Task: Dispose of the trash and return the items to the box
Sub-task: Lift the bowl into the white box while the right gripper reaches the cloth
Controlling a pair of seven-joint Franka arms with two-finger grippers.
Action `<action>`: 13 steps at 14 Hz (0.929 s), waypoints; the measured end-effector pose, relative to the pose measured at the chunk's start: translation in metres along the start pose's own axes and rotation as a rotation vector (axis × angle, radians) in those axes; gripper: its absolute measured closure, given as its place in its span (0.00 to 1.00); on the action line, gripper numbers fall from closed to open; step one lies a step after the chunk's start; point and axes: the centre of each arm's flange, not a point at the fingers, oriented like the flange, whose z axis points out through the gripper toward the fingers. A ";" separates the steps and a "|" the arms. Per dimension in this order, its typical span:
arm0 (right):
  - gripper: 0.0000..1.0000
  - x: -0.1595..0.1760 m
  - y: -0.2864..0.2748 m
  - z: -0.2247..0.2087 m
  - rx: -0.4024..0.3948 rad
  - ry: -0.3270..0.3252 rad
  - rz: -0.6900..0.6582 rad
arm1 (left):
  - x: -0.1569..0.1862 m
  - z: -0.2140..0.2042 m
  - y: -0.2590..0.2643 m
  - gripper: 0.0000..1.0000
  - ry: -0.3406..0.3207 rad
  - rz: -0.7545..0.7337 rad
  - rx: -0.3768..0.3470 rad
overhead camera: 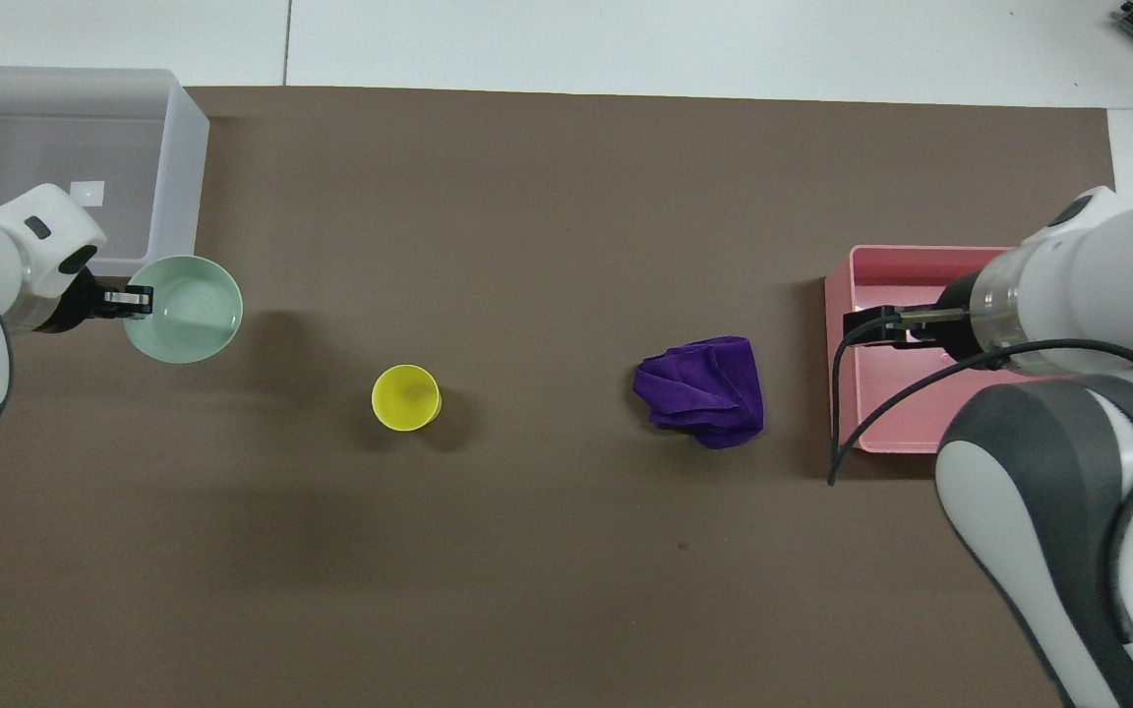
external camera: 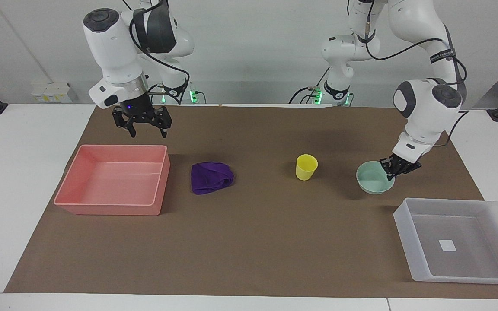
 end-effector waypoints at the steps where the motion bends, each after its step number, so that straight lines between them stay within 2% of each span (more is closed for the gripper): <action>1: 0.00 0.003 -0.009 0.007 0.002 0.005 -0.004 | 0.006 -0.007 -0.005 0.96 0.016 0.001 0.005; 7: 0.00 0.005 -0.060 0.058 0.022 0.031 -0.079 | 0.059 -0.033 -0.068 0.96 0.110 -0.064 0.034; 13: 0.00 -0.013 -0.101 0.118 0.040 0.069 -0.152 | 0.126 -0.020 -0.120 0.96 0.137 -0.113 0.047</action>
